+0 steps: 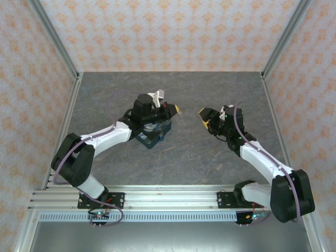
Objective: Unlock the padlock with the key
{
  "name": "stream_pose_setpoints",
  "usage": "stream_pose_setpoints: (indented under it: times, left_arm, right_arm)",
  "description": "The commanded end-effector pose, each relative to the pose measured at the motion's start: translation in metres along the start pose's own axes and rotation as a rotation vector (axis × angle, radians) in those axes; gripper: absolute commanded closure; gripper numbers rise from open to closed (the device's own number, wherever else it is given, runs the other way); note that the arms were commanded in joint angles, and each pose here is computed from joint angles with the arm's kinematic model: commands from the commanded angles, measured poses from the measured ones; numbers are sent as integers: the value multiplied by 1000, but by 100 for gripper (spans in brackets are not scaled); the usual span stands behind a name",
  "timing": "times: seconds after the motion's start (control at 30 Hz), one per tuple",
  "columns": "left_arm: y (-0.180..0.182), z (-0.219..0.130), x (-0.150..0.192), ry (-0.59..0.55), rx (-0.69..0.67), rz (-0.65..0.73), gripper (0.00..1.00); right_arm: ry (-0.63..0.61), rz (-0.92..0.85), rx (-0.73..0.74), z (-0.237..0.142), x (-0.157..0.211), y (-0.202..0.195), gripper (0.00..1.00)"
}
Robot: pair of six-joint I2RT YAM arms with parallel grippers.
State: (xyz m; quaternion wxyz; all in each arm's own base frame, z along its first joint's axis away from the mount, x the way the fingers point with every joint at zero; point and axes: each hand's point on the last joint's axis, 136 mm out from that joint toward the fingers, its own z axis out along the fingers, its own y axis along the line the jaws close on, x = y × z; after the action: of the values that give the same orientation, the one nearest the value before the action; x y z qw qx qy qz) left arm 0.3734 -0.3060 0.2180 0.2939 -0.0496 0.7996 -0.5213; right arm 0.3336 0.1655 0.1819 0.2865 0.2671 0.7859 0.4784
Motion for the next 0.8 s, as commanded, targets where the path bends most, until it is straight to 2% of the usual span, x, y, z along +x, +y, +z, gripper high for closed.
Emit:
stream_pose_setpoints:
  times: [0.0, 0.17, 0.57, 0.77]
  left_arm:
    - [-42, 2, -4, 51, 169, 97, 100]
    - [-51, 7, -9, 58, 202, 74, 100]
    - [-49, 28, -16, 58, 269, -69, 100]
    - [-50, 32, -18, 56, 295, -107, 100]
  right_arm:
    - [49, -112, -224, -3, 1, 56, 45]
    - [87, -168, -283, 4, 1, 74, 52]
    - [77, -202, -413, 15, -8, 101, 56]
    - [84, -212, -421, 14, -6, 100, 56]
